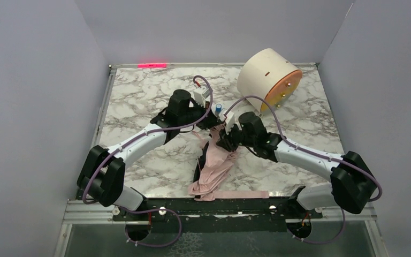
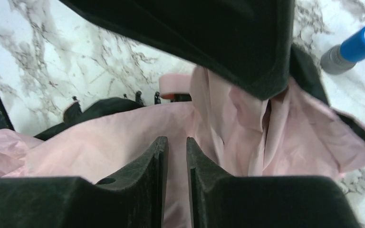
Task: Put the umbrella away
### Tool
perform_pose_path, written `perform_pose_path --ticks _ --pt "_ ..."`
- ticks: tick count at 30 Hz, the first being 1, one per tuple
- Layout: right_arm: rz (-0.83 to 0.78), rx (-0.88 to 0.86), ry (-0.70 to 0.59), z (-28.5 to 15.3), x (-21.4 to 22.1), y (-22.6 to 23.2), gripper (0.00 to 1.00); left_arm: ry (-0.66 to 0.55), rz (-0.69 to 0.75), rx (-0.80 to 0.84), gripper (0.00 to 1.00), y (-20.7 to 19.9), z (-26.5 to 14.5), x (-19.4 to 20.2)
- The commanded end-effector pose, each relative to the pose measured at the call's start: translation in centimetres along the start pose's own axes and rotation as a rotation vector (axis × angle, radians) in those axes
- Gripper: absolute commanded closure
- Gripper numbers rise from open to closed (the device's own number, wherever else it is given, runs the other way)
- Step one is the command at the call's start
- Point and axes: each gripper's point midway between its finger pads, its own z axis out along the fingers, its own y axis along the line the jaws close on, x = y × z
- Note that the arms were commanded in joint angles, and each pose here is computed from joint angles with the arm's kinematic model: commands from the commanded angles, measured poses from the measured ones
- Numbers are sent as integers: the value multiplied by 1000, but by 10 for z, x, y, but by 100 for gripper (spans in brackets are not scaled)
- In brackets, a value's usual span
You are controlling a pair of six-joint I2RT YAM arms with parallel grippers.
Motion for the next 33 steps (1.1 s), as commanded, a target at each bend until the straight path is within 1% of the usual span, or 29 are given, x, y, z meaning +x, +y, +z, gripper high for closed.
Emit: perform_pose_path --ticks 1,6,10,13,19,22,24,25,28,33 --pt "39 52 23 9 19 -7 75 -47 15 65 100 -24 -11 -28" --pt "67 50 60 15 41 -6 76 -74 2 75 100 -35 -18 -44" --pt "76 37 72 16 48 -3 77 -78 -6 75 100 -42 -25 -50" --pt "69 12 27 9 33 3 76 -68 -20 67 100 -44 -31 -44" --pt "45 -42 -64 -21 -10 17 62 -43 -74 47 100 -45 -50 -19" --pt "40 -53 -117 -41 -30 24 58 -43 -91 52 100 -48 -58 -10" --pt "44 -36 -146 -54 -39 25 57 -46 -96 61 100 -50 -62 -3" --pt "70 -20 -164 -61 -45 24 57 -45 -100 72 100 -53 -65 0" --pt "114 82 -193 -73 -52 10 53 -42 -119 115 100 -60 -71 12" --pt "208 321 -109 -77 -37 -29 49 3 -175 144 100 -65 -77 44"
